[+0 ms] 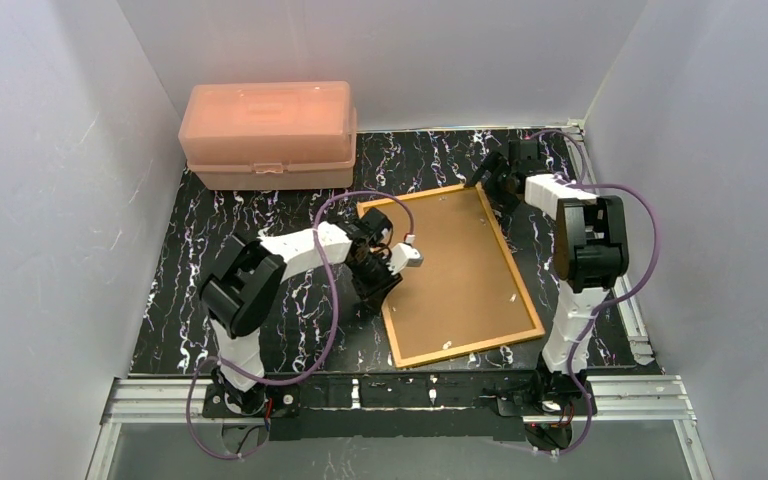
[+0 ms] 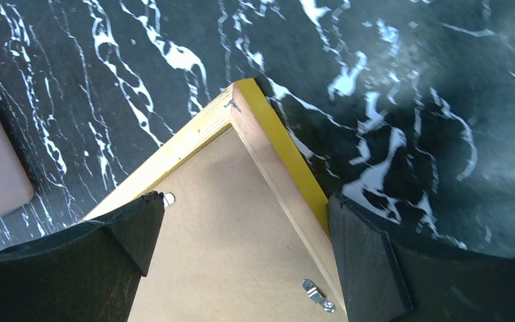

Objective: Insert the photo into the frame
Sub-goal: Adjust the photo frame at the center of the board.

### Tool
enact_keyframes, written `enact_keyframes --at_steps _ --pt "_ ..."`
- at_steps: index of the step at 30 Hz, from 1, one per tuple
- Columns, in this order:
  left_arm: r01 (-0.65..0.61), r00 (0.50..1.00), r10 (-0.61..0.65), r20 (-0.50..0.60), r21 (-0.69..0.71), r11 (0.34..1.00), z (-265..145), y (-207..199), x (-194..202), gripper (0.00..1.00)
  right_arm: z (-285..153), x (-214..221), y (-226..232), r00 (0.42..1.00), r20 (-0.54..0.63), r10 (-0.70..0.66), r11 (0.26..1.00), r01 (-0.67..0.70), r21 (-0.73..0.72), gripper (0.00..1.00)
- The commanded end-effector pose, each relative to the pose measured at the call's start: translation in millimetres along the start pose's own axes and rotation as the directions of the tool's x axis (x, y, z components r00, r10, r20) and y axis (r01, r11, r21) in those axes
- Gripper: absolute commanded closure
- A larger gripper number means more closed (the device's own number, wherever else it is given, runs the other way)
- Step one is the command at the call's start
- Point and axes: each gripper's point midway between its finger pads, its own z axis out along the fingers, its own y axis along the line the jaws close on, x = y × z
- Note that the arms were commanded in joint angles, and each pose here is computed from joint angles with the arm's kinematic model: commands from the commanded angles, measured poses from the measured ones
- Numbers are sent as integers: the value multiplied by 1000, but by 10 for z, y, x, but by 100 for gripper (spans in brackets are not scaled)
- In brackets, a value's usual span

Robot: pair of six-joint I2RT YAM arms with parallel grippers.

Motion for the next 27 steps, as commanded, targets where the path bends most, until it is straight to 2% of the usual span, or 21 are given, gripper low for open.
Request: enact_keyframes --at_steps 1,7,13,23,27 --pt "-24 999 23 28 39 999 164 -101 -314 76 44 132 459 998 -42 -51 995 48 -82 1" --pt "-5 998 3 70 16 1000 250 -12 -675 77 202 307 707 991 -93 -101 986 87 -142 1" --pt "-14 995 12 97 21 1000 360 -103 -909 78 250 587 960 971 -150 -189 964 155 -214 1" --pt "2 996 -5 86 41 999 471 -204 -1001 79 238 1375 1257 922 -269 -278 922 177 -345 1" --pt "3 998 -8 62 68 998 373 -308 -869 75 213 1640 1371 897 -304 -322 904 196 -380 1"
